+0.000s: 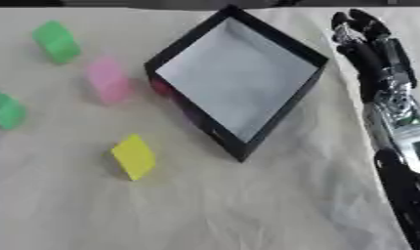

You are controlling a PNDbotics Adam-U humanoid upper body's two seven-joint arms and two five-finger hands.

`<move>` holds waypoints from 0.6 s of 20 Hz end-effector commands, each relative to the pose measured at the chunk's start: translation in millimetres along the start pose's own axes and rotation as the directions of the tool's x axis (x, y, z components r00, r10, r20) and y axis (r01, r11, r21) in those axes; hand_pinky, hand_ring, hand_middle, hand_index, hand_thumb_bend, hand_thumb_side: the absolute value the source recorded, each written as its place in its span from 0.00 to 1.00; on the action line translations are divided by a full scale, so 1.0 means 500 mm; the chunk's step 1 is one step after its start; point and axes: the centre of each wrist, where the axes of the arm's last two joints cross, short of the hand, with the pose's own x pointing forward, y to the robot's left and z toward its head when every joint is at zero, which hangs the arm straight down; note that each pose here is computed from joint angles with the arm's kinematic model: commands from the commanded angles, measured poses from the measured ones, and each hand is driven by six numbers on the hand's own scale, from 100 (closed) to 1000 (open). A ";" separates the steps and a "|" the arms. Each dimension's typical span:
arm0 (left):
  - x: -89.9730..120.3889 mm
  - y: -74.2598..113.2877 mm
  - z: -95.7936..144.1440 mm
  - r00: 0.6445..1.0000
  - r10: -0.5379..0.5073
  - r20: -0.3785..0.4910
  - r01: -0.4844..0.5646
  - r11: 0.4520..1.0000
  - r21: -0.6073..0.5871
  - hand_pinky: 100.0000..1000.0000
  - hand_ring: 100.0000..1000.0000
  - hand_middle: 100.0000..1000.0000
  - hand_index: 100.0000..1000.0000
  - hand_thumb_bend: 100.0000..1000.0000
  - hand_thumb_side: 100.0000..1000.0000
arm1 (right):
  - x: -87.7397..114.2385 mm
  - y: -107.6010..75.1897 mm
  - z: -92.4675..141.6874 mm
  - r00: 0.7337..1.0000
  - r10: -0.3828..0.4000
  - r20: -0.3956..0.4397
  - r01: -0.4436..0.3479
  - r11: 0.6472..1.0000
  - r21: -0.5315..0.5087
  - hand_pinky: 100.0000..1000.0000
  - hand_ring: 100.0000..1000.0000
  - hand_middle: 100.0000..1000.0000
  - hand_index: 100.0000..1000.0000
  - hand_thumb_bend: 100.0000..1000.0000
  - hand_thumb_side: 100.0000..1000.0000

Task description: Pick up objects on the table and place them in the box.

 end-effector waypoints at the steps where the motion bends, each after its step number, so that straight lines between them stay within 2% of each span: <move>1: -0.008 0.025 0.019 0.996 -0.074 -0.048 0.071 0.995 -0.071 0.85 0.81 0.82 0.88 0.33 0.69 | 0.020 -0.016 -0.008 0.999 0.039 0.030 -0.039 0.999 0.001 0.85 0.76 0.80 0.87 0.17 0.41; 9: -0.065 0.022 0.008 0.987 -0.059 -0.148 0.042 0.992 -0.116 0.84 0.81 0.83 0.89 0.36 0.68 | 0.016 -0.014 -0.007 0.999 0.044 0.020 -0.045 0.999 0.012 0.85 0.76 0.80 0.87 0.16 0.42; 12: -0.081 0.026 -0.003 0.986 -0.050 -0.157 0.032 0.993 -0.117 0.85 0.81 0.83 0.89 0.37 0.67 | 0.015 -0.014 -0.006 0.999 0.046 0.017 -0.047 0.999 0.015 0.85 0.76 0.80 0.87 0.16 0.42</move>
